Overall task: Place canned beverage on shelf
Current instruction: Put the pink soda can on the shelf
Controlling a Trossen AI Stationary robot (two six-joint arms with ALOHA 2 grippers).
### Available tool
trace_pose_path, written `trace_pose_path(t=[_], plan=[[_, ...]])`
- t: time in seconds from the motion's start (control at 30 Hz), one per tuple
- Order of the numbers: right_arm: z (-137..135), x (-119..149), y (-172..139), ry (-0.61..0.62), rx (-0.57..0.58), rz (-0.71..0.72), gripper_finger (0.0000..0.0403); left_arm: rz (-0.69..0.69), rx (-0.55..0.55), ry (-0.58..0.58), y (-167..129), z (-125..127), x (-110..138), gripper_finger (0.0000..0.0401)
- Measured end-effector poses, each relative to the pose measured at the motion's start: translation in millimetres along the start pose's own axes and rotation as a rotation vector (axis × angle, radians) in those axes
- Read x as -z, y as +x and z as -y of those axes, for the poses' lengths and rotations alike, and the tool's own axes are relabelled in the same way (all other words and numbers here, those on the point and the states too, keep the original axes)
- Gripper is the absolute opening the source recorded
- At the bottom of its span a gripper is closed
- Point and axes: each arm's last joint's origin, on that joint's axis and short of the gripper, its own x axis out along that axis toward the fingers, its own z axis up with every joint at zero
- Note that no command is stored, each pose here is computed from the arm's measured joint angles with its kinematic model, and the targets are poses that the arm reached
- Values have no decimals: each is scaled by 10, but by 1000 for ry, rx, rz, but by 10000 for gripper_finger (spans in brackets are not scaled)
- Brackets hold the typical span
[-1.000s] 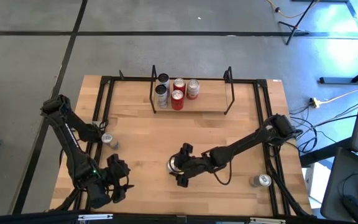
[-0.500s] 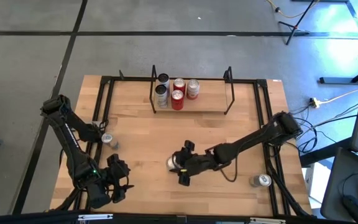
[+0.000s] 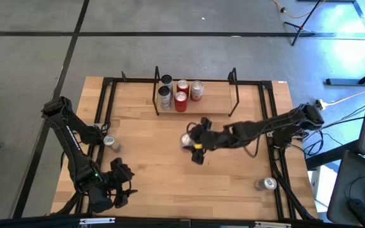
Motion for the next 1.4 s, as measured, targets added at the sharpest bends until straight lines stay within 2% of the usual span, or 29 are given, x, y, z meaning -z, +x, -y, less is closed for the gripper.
trace_pose_path(t=[0.2,0.37,0.63,0.77,1.03,1.23,1.4], plan=[[347,-69,-109,-20,25,-39,250,35,24,19,39,25,-85,314],[656,-79,-122,24,46,-40,250,37,19,23,82,10,-156,314],[1118,6,28,55,91,-67,250,42,-8,58,135,-31,-240,314],[1388,94,87,67,151,-108,250,38,-30,64,152,-61,-262,314],[1893,260,211,130,189,-49,250,38,-72,65,170,-109,-284,314],[2102,364,270,191,196,13,252,36,-93,54,194,-141,-320,314],[2128,339,304,192,192,62,252,35,-104,52,209,-159,-342,314]])
